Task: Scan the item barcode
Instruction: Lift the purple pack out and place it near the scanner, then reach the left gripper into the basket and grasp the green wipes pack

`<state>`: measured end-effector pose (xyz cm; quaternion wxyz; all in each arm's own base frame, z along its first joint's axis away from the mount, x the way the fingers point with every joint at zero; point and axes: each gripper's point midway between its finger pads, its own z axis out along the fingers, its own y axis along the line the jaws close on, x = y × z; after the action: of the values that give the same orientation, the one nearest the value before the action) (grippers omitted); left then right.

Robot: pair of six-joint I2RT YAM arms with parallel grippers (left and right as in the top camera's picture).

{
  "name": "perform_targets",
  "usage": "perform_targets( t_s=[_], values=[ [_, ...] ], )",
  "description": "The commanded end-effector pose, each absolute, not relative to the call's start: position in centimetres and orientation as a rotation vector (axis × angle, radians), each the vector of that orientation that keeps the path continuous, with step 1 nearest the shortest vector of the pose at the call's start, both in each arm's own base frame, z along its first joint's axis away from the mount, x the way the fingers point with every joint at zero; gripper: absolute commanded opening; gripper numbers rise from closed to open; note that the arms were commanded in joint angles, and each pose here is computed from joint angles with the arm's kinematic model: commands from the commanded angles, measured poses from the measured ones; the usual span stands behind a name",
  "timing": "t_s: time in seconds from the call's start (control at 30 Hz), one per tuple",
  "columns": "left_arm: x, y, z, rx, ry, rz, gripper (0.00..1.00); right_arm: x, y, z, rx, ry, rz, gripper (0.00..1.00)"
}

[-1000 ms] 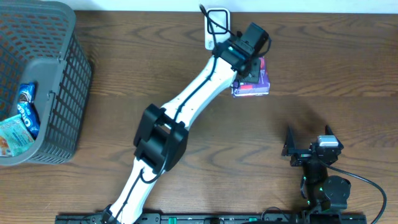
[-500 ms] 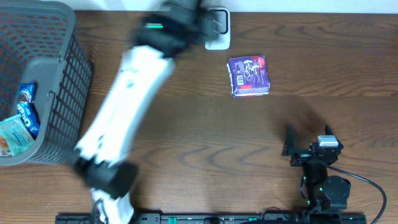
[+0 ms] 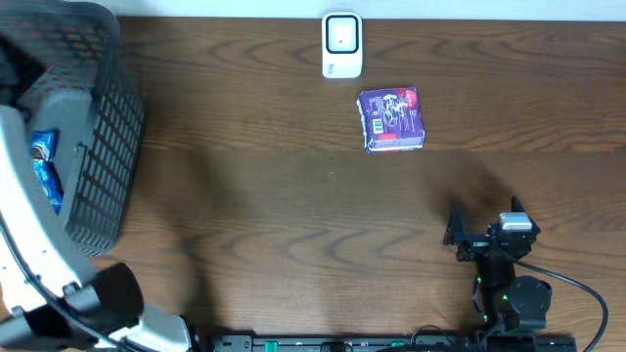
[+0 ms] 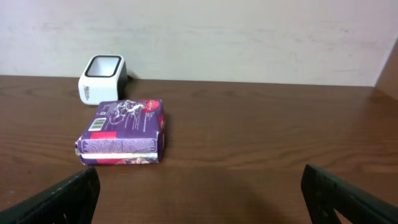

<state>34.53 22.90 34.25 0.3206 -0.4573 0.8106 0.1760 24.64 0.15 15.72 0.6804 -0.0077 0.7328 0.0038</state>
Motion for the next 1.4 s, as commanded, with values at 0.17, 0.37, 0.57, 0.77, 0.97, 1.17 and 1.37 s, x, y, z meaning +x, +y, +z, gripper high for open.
perform_targets(
  t_s=[0.17, 0.37, 0.57, 0.77, 0.97, 1.17, 1.37],
  values=[
    [30.3, 28.1, 21.3, -1.508, 2.392, 0.61, 0.82, 24.6, 0.3, 15.7, -0.012, 1.645, 0.025, 0.99],
    [28.8, 28.8, 15.1, -1.49, 2.552, 0.764, 0.81, 24.6, 0.3, 15.7, -0.012, 1.645, 0.025, 0.99],
    [26.7, 29.2, 10.8, -1.477, 2.62, 0.924, 0.68, 24.6, 0.3, 15.7, -0.012, 1.645, 0.025, 0.99],
    [26.5, 29.4, 8.3, -1.389, 2.675, 0.928, 0.67, 24.6, 0.3, 15.7, -0.012, 1.645, 0.025, 0.99],
    [26.5, 30.2, 7.7, -1.411, 2.624, 0.932, 0.69, 24.6, 0.3, 15.7, -0.012, 1.645, 0.025, 0.99],
    [25.3, 31.6, 7.1, -1.505, 2.592, 0.863, 0.68, 24.6, 0.3, 15.7, -0.012, 1.645, 0.025, 0.99],
    [25.9, 30.6, 3.8, -1.449, 2.731, 0.671, 0.68, 24.6, 0.3, 15.7, -0.012, 1.645, 0.025, 0.99]
  ],
)
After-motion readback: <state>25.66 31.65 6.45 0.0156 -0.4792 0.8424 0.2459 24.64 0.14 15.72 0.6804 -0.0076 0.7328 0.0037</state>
